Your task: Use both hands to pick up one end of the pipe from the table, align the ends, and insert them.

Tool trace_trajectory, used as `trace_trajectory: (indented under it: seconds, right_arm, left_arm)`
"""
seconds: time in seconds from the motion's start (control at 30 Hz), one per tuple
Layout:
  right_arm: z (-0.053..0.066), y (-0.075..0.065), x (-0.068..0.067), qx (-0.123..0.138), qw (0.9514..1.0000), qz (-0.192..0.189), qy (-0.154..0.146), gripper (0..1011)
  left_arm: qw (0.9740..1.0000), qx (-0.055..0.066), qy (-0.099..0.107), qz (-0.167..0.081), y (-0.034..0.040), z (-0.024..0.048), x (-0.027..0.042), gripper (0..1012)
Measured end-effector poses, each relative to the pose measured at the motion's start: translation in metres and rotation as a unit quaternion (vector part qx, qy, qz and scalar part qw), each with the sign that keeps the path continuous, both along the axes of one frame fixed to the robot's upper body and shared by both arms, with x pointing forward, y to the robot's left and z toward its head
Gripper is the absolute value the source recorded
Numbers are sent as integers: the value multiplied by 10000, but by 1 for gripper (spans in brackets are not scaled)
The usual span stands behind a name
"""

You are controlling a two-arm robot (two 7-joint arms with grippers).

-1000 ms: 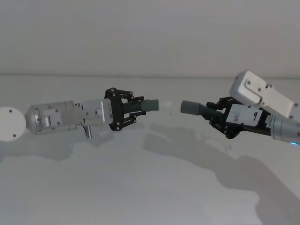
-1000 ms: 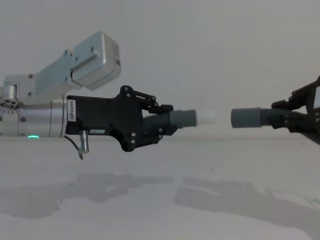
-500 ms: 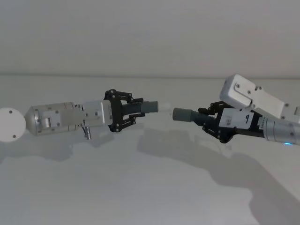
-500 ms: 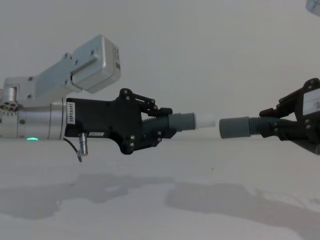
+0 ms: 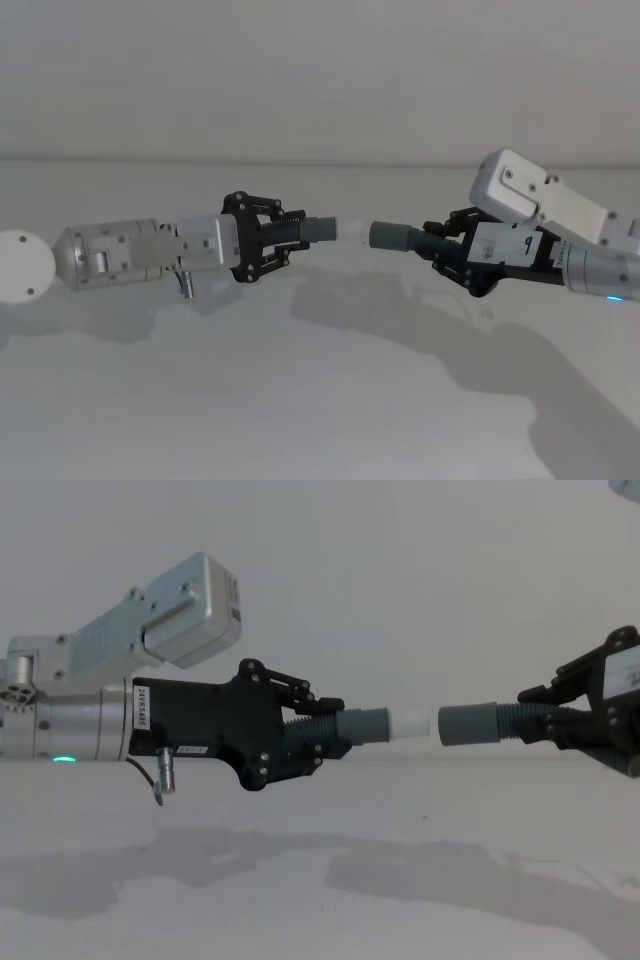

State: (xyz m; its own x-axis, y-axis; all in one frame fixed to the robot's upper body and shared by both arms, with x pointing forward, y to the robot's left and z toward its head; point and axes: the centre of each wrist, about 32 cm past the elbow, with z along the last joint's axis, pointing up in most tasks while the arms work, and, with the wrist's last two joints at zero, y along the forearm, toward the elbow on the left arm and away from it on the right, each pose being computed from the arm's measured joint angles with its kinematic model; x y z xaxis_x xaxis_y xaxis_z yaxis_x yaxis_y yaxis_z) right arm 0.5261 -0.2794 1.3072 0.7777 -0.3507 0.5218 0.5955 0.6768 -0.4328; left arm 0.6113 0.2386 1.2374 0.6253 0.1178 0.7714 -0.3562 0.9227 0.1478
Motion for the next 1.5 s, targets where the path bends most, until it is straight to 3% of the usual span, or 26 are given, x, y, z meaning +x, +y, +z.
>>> trace_trajectory:
  seconds: [1.5]
  right_arm:
    - [5, 84, 136, -24, 9999, 153, -19, 256]
  left_arm:
    - [10000, -1, -1, 0, 0, 1, 0, 344]
